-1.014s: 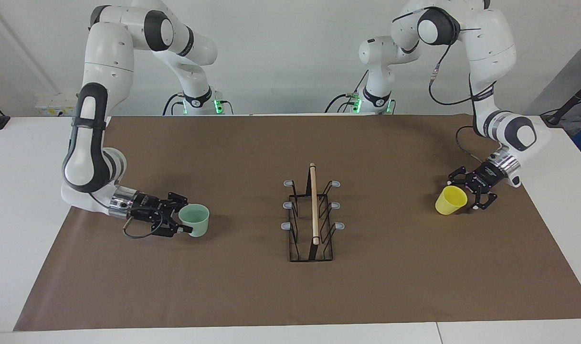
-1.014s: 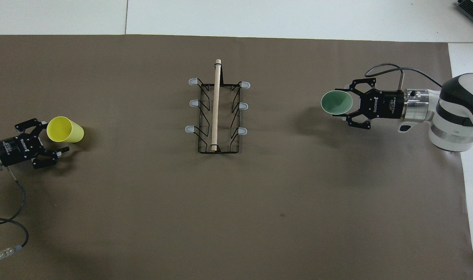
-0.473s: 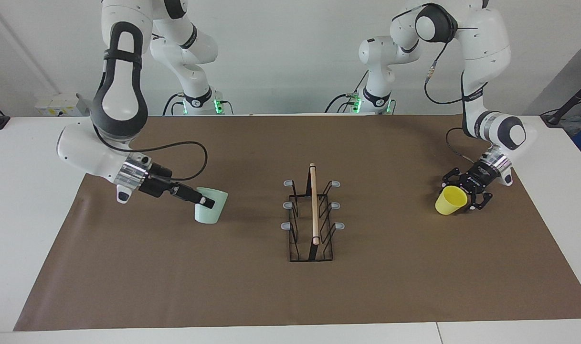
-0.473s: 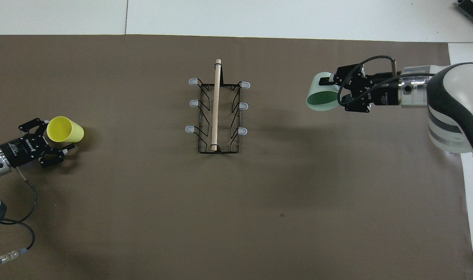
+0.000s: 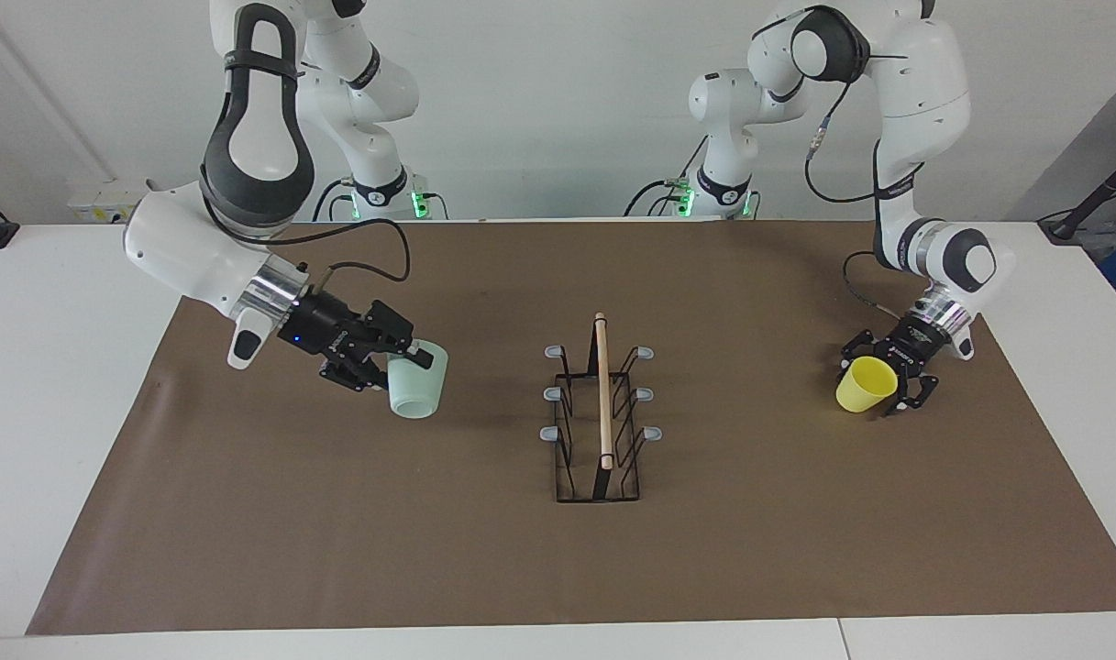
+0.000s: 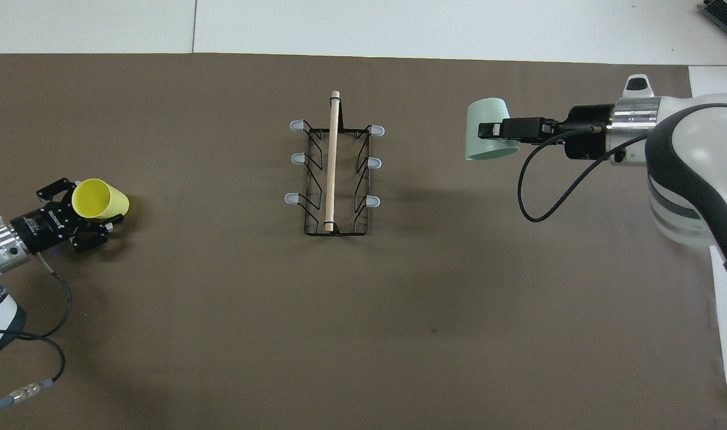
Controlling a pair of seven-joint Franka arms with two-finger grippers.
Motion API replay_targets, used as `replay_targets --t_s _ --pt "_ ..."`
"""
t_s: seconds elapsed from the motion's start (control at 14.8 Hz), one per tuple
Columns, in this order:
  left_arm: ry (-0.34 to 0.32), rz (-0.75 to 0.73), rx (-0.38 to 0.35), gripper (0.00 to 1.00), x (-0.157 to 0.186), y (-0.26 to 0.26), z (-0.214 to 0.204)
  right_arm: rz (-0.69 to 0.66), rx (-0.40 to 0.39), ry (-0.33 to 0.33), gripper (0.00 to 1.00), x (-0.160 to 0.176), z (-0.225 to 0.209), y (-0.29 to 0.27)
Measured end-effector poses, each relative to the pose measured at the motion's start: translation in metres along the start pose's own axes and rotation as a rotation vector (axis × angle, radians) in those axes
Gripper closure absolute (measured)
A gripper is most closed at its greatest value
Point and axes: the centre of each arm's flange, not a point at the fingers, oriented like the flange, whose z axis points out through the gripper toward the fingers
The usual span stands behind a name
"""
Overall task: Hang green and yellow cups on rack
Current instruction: 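Lift the green cup with the right gripper toward the rack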
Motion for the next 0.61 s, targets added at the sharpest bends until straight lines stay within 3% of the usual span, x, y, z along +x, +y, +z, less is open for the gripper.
replay_targets --t_s 0.27,0.61 --pt "-0.005 0.002 0.001 0.00 -0.003 -0.001 0.003 -0.361 0.013 0.011 0.30 -0.004 0.005 -0.006" --pt "-0.011 -0.001 0.004 0.04 -0.005 -0.005 0.011 -0.577 0.108 0.259 0.30 -0.033 0.045 -0.030"
